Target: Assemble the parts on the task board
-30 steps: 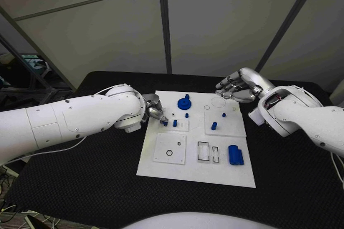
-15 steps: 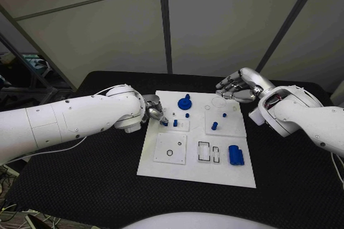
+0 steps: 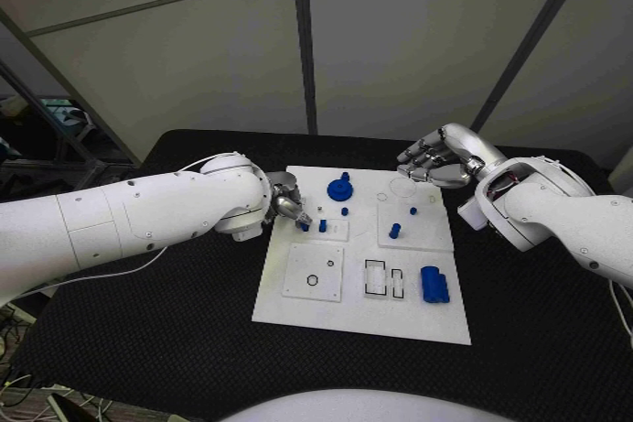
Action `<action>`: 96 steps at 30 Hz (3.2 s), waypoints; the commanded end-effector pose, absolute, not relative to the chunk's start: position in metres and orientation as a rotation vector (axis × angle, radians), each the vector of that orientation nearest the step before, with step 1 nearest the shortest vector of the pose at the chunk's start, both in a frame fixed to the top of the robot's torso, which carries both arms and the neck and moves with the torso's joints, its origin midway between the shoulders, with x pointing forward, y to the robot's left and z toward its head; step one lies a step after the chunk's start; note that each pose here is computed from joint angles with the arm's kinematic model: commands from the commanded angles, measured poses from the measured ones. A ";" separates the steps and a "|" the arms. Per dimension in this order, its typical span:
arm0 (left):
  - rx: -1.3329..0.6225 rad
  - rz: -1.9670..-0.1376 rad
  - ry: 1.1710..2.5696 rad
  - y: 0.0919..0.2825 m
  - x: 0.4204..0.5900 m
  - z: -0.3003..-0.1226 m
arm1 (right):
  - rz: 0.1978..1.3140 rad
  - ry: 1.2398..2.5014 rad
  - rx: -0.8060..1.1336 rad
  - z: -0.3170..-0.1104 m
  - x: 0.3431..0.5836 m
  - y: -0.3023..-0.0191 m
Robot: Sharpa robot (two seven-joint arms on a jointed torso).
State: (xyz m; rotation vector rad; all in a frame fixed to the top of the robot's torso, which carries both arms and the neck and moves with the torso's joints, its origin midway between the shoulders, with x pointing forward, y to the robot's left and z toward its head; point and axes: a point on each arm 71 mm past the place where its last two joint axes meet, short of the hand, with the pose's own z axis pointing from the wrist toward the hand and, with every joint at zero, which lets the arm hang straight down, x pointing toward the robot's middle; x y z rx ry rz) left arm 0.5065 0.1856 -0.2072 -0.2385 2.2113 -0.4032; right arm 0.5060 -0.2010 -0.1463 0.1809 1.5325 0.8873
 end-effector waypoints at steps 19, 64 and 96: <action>-0.183 -0.367 2.280 0.173 0.510 -0.214 | 0.899 1.532 0.175 -0.145 0.506 -0.199; -0.307 -0.529 1.949 0.195 0.520 -0.176 | 0.898 1.541 0.176 -0.146 0.507 -0.201; 0.421 -0.773 1.647 0.120 0.516 -0.196 | 0.914 1.543 0.166 -0.146 0.507 -0.195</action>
